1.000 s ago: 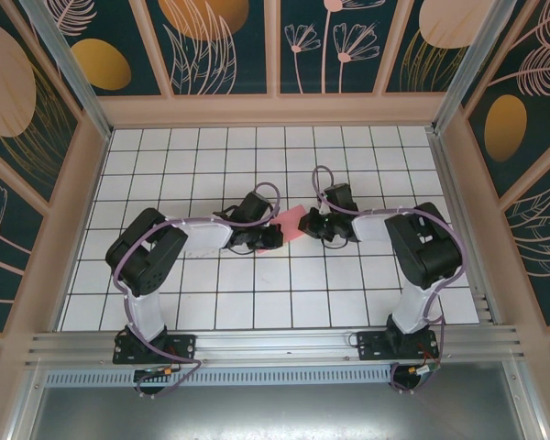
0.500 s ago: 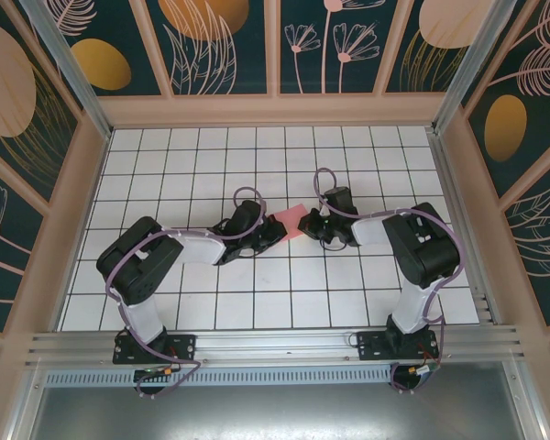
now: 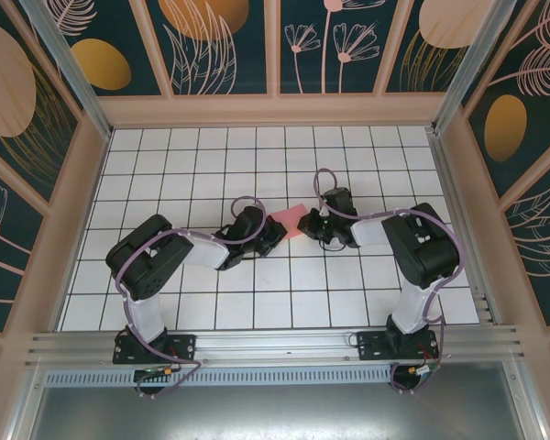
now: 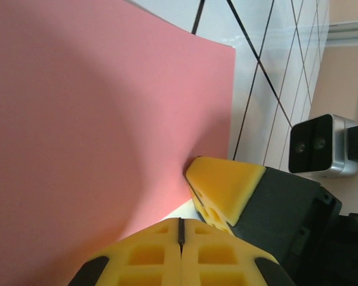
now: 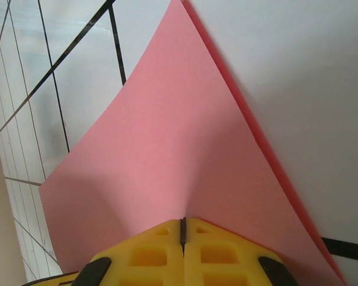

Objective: Fold a paper plane with a square sheet of paper (pick it up from the middle)
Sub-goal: First fold in half a square sheet of paper at the center of the table.

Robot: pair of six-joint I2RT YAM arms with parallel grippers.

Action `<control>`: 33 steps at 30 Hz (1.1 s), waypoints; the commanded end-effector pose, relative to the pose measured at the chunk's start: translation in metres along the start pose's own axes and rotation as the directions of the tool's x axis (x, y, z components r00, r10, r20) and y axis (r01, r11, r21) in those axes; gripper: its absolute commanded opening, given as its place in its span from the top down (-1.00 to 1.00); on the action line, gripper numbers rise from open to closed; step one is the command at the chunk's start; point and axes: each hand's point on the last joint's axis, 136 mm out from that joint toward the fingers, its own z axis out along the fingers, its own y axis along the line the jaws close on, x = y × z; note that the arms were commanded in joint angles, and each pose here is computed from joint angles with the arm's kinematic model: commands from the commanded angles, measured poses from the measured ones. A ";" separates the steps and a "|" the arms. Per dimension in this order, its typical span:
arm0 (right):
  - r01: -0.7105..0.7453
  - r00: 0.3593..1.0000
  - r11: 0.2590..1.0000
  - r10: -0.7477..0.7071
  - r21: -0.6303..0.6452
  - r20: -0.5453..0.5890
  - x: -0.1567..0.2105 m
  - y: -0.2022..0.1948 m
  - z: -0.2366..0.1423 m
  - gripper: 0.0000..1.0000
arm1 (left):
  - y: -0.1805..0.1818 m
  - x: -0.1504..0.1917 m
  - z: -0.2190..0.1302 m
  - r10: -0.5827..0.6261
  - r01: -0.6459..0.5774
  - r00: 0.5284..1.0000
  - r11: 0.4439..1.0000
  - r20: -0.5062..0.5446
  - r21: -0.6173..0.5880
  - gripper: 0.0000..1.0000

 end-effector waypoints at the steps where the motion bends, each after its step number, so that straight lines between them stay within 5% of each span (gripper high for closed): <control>1: -0.043 0.998 0.989 0.050 0.142 -0.048 0.026 -0.042 0.004 1.00 | 0.020 -0.002 0.002 -0.035 0.037 0.999 0.998 0.034 -0.055 1.00; 33: -0.042 0.998 0.973 0.051 0.228 -0.035 0.024 -0.062 0.000 1.00 | 0.105 -0.019 -0.065 -0.073 0.128 0.980 0.945 0.187 -0.302 1.00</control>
